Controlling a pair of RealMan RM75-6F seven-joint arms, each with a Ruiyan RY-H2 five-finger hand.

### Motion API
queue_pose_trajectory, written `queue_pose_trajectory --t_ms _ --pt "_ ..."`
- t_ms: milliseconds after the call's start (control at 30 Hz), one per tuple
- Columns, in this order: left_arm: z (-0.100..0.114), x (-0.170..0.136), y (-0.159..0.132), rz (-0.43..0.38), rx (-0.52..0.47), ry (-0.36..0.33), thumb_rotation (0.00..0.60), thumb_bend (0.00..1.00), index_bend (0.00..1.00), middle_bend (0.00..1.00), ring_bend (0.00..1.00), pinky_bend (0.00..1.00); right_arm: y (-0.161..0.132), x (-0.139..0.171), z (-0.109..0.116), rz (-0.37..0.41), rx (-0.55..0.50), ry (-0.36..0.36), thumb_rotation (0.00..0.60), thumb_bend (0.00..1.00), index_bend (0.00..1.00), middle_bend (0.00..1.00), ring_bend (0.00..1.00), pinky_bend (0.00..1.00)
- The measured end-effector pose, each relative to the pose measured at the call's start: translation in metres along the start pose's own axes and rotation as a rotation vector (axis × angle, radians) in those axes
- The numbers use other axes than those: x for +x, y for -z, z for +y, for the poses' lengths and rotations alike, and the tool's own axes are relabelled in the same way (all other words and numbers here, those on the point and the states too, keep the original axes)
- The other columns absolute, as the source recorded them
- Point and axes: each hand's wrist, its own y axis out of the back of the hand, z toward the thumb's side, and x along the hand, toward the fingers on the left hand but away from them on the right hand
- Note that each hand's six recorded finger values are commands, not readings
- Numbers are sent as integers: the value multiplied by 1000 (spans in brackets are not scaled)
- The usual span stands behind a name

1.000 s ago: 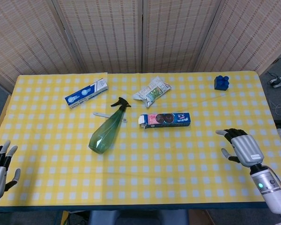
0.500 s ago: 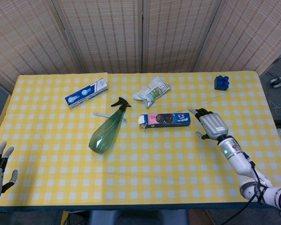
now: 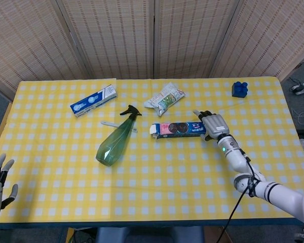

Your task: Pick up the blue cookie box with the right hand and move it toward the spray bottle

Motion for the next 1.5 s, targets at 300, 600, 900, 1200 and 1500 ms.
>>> queue_pose_trajectory --t_ms 300,600,900,1200,1500 --pt "-3 -1 2 7 -2 7 600 432 149 0 0 0 0 -13 -18 -31 12 -32 600 275 136 188 101 280" --pt "-5 -2 5 15 -2 15 600 432 158 0 0 0 5 -20 -26 -52 -4 -19 600 276 328 275 141 280" --pt "-6 -2 4 12 -4 14 600 432 162 0 0 0 6 -19 -28 -46 -27 14 600 311 434 370 214 282" --pt "-6 -2 4 11 -4 16 600 432 162 0 0 0 -8 -1 -3 46 -67 85 600 316 435 385 242 284" --pt "-6 -1 0 1 -10 15 600 432 162 0 0 0 -24 27 49 136 -75 194 600 317 435 389 252 285"
